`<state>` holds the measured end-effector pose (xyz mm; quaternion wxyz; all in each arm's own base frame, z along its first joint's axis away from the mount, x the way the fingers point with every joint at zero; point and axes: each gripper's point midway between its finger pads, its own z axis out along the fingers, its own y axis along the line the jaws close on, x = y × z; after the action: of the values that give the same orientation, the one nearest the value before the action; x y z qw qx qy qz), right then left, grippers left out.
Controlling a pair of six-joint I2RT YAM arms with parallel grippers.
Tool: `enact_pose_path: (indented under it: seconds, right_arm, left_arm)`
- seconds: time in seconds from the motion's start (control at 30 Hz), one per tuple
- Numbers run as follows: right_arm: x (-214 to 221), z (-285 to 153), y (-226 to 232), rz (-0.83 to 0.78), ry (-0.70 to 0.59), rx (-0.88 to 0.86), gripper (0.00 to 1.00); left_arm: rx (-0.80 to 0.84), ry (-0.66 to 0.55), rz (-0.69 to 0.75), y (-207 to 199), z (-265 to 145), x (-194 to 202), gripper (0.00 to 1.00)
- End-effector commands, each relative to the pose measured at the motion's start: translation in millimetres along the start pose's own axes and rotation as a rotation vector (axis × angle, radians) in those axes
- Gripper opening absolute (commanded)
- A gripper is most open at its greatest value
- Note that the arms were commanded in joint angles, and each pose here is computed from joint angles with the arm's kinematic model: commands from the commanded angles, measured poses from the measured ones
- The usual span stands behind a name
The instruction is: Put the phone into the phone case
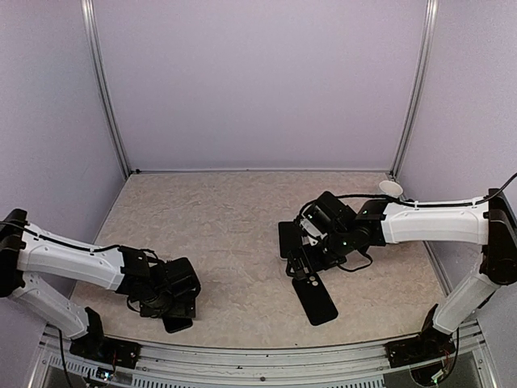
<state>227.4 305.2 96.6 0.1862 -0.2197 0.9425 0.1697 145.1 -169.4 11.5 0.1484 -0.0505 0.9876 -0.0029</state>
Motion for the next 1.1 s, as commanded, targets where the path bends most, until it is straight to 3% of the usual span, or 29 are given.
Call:
enact_pose_path:
  seconds: [0.0,0.27,0.47,0.63,0.83,1.07]
  right_arm:
    - [4.0,-1.8,-4.2,-0.004,0.002,0.018,0.99]
    - [4.4,-3.6,-4.3,0.008,-0.001,0.016,0.99]
    - [3.7,0.0,-4.0,0.006,0.009,0.021,0.99]
    - [0.5,-0.3,-1.6,0.008,0.001,0.015,0.99]
    - [-7.6,-8.1,-2.4,0.011,-0.054,0.019,0.99]
    - [-13.9,-19.9,-3.8,0.025,-0.131,0.008,0.99]
  left_arm:
    - [0.139,0.108,0.084,-55.4,-9.0,21.5,0.96]
    - [0.241,0.020,0.258,-124.6,-20.2,1.7,0.95]
    - [0.306,0.029,0.294,-136.8,-32.0,5.2,0.98]
    - [0.191,-0.055,0.259,-92.5,-46.8,-18.0,0.95]
    - [0.050,0.002,0.141,-23.8,-20.6,-5.8,0.74]
    - [-0.007,-0.002,0.153,-4.0,-4.2,0.3,0.58]
